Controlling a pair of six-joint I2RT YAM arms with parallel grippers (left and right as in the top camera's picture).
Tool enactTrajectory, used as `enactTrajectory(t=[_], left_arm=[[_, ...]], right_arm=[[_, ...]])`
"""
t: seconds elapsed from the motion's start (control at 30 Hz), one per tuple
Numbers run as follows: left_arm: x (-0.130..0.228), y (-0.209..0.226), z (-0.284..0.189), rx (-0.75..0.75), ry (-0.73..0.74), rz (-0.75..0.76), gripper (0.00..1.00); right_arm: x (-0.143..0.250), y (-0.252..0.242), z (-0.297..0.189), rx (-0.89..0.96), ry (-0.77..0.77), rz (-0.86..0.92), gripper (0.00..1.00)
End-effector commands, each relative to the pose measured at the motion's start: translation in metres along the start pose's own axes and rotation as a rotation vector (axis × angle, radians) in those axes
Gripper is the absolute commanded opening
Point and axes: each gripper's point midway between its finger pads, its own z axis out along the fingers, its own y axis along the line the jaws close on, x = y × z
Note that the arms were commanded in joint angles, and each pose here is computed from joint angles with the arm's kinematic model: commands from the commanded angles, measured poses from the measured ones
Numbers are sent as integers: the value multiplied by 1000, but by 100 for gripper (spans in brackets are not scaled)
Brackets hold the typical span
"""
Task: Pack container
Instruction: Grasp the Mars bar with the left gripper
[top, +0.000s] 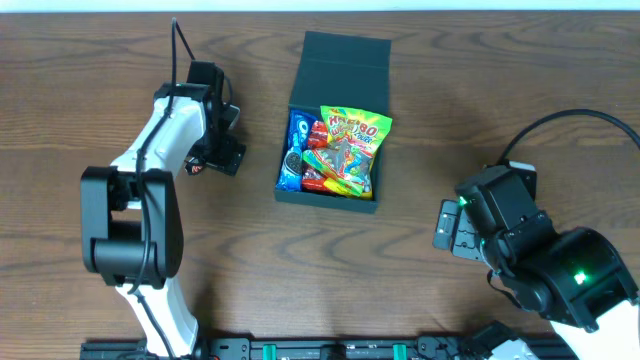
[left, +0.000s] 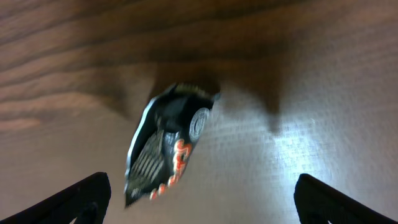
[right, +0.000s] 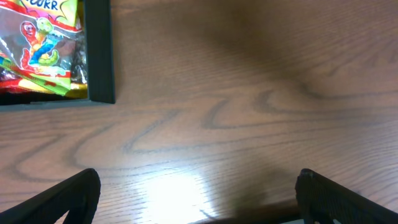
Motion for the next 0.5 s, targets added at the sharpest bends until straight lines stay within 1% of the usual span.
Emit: enactTrajectory(t=[0.0, 0.2, 0.3, 0.33, 0.4, 0.47], left_arm=[[0, -3, 11, 28, 9, 12, 95], [-4, -2, 21, 68, -3, -15, 95], [-3, -1, 21, 80, -6, -24, 100], [-3, -1, 21, 84, -7, -26, 95], [-4, -1, 21, 93, -11, -30, 93], [-4, -1, 21, 96, -12, -30, 84]], right_arm=[[0, -1, 1, 7, -7, 11, 99], [-1, -1, 1, 7, -7, 20, 99], [-1, -1, 1, 7, -7, 20, 99], [0, -1, 1, 7, -7, 25, 99], [-1, -1, 1, 6, -7, 31, 99], [-1, -1, 1, 6, -7, 31, 99]])
